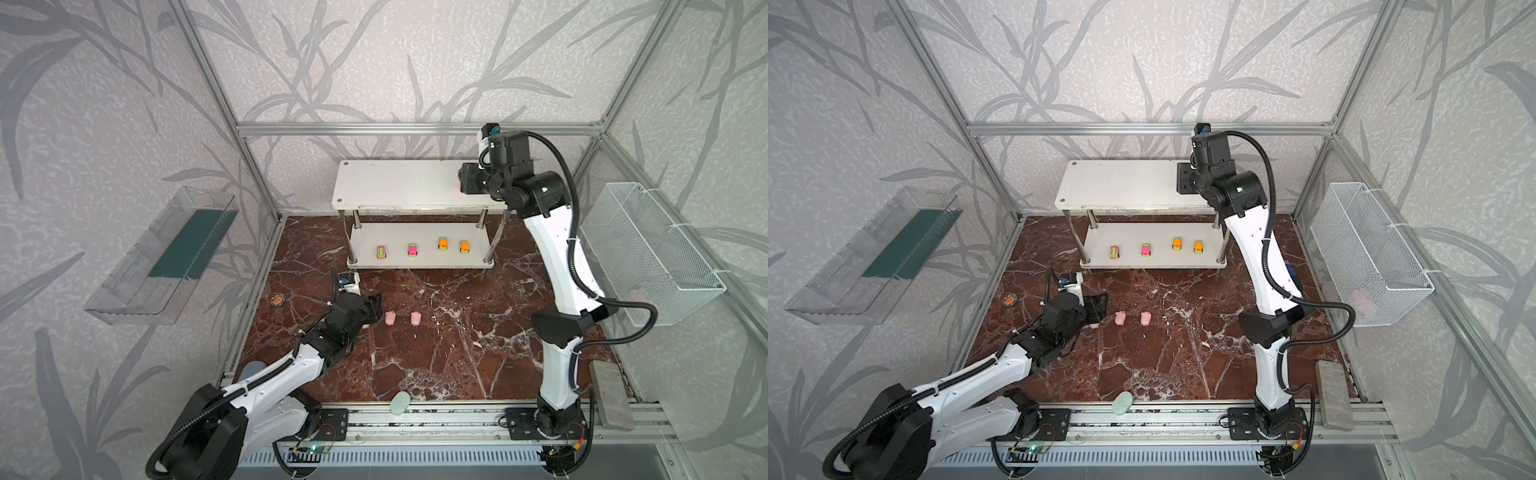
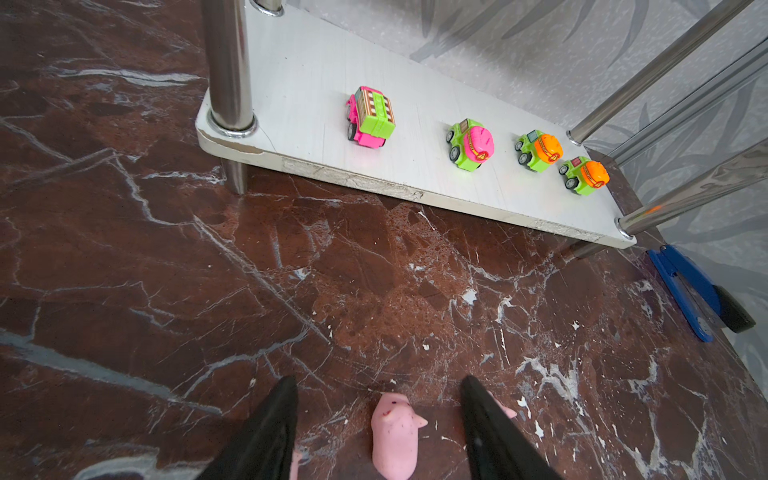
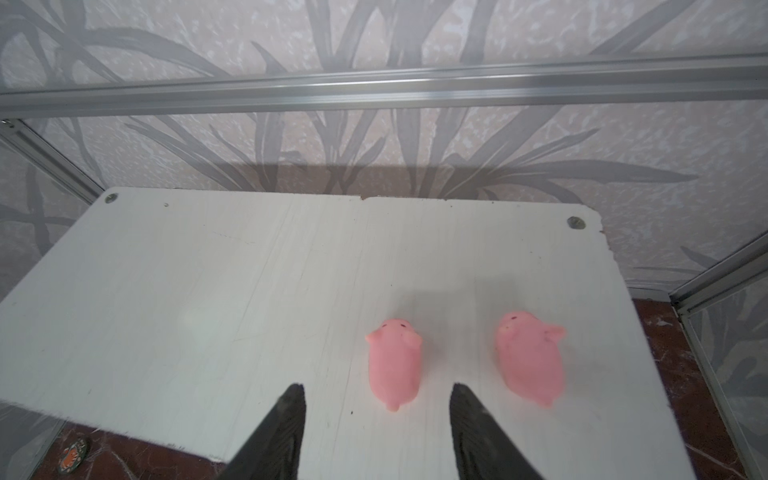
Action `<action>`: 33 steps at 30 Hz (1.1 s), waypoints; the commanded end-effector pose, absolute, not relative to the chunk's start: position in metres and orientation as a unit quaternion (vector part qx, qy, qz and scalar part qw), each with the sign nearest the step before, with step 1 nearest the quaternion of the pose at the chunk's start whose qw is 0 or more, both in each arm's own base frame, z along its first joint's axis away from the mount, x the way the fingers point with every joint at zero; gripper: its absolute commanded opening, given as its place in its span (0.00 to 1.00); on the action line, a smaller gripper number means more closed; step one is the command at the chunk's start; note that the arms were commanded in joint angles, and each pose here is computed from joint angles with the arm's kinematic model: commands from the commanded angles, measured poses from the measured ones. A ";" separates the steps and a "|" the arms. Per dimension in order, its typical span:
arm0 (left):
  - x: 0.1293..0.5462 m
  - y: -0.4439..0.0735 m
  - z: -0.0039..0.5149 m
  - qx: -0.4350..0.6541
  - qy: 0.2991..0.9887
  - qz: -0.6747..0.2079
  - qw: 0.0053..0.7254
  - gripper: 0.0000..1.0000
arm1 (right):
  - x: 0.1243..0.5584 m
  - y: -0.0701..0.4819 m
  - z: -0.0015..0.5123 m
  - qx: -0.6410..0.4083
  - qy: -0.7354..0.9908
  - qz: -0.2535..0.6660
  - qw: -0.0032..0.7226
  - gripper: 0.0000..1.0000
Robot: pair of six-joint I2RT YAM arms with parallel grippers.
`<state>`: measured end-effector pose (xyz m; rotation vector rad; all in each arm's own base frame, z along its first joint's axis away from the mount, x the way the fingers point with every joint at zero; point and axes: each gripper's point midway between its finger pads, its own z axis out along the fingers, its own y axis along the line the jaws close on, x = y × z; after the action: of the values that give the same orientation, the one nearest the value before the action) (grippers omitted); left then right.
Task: Place and organize the plastic toys onto the shelf
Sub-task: 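Open the right gripper to release the pig beside the first pig, then move the right gripper back down over the remaining pink pigs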
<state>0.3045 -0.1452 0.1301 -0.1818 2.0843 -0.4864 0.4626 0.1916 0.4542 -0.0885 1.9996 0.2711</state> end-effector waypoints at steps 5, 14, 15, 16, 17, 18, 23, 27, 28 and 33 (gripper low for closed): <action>0.298 -0.137 0.128 -0.084 0.854 -0.192 0.476 0.61 | 0.378 0.176 0.521 -0.065 0.763 0.167 0.621 0.58; 0.289 -0.132 0.127 -0.084 0.863 -0.188 0.462 0.62 | 0.280 0.157 0.424 -0.084 0.767 0.165 0.614 0.58; 0.286 -0.131 0.124 -0.084 0.866 -0.187 0.457 0.62 | 0.273 0.153 0.405 -0.080 0.775 0.168 0.604 0.58; 0.284 -0.129 0.121 -0.087 0.869 -0.181 0.452 0.62 | 0.268 0.149 0.391 -0.076 0.780 0.171 0.597 0.58; 0.281 -0.126 0.117 -0.091 0.873 -0.173 0.447 0.62 | 0.262 0.147 0.376 -0.074 0.785 0.178 0.588 0.58; 0.279 -0.122 0.112 -0.093 0.876 -0.165 0.442 0.62 | 0.257 0.145 0.359 -0.073 0.794 0.181 0.576 0.58; 0.271 -0.111 0.092 -0.096 0.896 -0.128 0.415 0.64 | 0.240 0.150 0.294 -0.065 0.829 0.216 0.512 0.58; 0.270 -0.111 0.087 -0.105 0.898 -0.132 0.407 0.65 | 0.238 0.162 0.259 -0.045 0.843 0.250 0.474 0.58; 0.270 -0.111 0.088 -0.108 0.896 -0.133 0.409 0.65 | 0.238 0.167 0.250 -0.043 0.848 0.257 0.461 0.58; 0.275 -0.108 0.101 -0.120 0.886 -0.132 0.429 0.65 | 0.231 0.215 0.195 -0.063 0.873 0.264 0.405 0.58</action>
<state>0.2730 -0.1164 0.0954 -0.2477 2.2383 -0.3570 0.2327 0.1864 0.2067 -0.1792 2.1914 0.5825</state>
